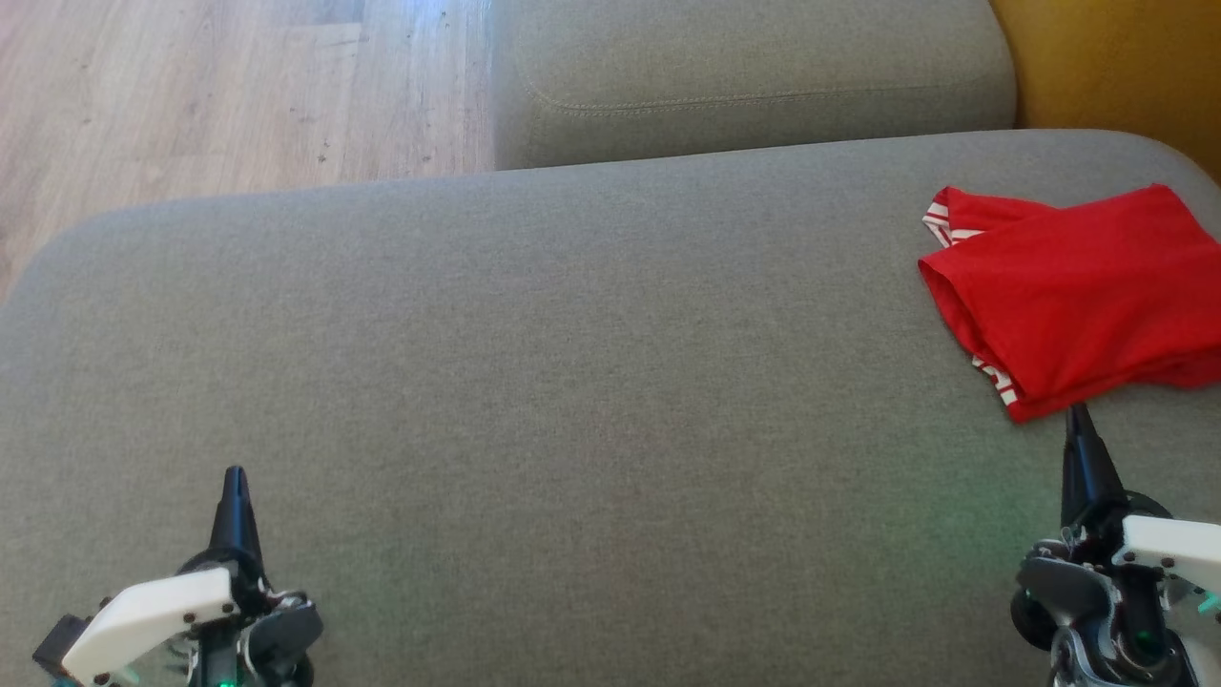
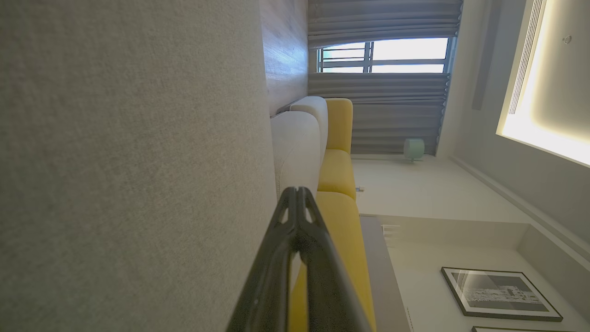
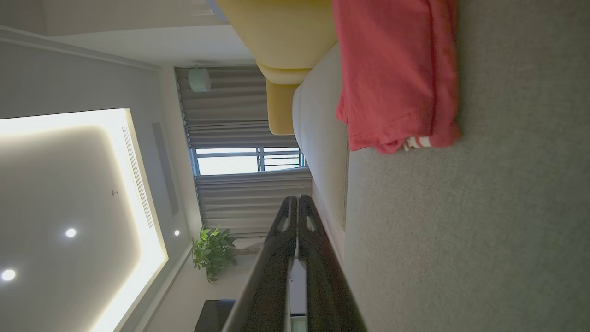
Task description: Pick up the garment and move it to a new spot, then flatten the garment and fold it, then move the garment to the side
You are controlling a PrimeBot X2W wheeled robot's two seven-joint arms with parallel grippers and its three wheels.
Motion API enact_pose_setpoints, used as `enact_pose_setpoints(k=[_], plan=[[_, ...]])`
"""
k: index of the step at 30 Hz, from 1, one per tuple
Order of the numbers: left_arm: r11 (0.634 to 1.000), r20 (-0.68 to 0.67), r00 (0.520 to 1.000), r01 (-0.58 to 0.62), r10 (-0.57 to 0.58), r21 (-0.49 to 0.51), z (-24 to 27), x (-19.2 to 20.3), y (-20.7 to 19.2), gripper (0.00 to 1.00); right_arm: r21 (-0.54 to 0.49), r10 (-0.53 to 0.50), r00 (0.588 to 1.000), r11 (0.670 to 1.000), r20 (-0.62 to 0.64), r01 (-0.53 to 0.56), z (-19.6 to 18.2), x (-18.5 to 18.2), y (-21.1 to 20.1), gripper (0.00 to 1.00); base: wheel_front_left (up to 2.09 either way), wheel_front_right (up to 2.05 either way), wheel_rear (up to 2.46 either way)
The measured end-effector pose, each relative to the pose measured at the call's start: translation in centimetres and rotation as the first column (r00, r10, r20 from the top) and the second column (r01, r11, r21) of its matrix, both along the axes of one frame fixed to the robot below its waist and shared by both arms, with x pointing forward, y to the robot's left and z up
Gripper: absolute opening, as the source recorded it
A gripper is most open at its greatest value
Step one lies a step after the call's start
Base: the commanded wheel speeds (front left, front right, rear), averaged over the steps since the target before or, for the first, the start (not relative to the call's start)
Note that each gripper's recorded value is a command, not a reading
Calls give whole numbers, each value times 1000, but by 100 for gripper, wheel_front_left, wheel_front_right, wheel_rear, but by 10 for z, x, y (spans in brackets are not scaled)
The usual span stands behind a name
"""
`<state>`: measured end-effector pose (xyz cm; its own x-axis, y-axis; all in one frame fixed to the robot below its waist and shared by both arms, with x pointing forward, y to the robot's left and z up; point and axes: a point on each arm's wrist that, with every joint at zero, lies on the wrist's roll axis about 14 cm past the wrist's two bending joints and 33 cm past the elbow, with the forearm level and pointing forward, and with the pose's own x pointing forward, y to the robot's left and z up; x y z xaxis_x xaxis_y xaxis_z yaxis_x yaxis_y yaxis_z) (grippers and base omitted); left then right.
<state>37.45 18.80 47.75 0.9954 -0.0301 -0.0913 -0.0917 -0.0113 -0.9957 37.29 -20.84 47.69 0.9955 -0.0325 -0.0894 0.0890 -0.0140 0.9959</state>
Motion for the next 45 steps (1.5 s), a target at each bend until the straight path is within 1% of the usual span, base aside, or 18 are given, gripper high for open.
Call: enact_pose_setpoints(k=[45], plan=[[1000, 0, 1000, 0, 0, 0, 0, 0, 0, 0, 0, 0, 1000, 1000, 0, 0, 0, 0, 0, 0, 0, 0, 0]])
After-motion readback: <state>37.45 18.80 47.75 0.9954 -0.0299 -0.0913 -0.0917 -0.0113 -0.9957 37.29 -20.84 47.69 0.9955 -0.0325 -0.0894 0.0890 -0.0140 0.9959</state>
